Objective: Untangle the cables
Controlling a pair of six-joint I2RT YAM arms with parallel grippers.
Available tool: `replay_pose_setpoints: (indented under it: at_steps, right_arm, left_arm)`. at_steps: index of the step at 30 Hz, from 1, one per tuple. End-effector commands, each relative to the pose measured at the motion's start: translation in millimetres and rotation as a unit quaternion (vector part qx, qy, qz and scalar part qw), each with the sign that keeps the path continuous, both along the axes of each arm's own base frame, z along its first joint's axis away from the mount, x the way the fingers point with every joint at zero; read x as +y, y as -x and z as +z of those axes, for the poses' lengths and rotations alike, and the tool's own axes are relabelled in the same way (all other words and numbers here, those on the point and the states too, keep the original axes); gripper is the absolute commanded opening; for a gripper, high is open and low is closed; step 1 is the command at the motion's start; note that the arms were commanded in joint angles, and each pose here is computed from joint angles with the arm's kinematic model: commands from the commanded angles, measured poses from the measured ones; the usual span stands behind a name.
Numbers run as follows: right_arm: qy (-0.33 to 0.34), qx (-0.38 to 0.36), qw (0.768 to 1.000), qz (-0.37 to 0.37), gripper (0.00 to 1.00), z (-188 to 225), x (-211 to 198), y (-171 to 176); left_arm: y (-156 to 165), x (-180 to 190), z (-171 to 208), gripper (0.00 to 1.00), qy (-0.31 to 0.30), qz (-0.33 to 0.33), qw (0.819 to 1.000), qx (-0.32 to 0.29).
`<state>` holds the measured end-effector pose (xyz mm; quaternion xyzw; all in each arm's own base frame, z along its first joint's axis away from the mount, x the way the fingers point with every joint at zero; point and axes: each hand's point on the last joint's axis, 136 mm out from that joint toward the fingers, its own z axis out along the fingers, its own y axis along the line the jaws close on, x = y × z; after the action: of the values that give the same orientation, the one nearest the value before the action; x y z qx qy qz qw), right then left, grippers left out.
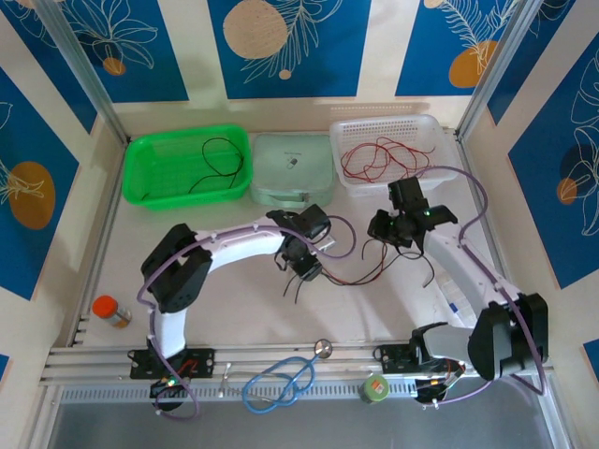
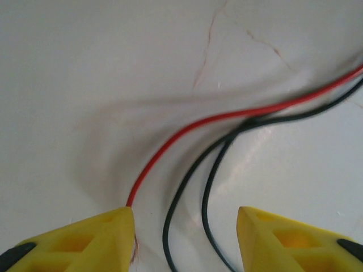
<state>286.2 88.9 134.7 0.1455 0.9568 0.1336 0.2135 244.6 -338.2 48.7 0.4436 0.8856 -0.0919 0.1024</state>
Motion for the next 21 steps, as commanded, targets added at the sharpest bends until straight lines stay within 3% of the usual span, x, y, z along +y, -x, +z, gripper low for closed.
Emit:
replay_pose_setpoints:
  at_steps: [1,7,21]
  right_arm:
    - [-0.009,-0.014,1.0,-0.022,0.3,5,-6,6]
    - [-0.01,-0.024,0.999,-0.03,0.3,15,-15,14]
    - [-0.018,-0.037,0.998,-0.043,0.29,24,-25,21]
  left_arm:
    - [-13,-15,1,0.5,0.016,-0.039,0.999,-0.018]
    - [-18,-21,-7,0.5,0.007,-0.079,0.996,-0.026]
    - [-20,-22,-35,0.45,-0.025,-0.104,0.994,-0.01]
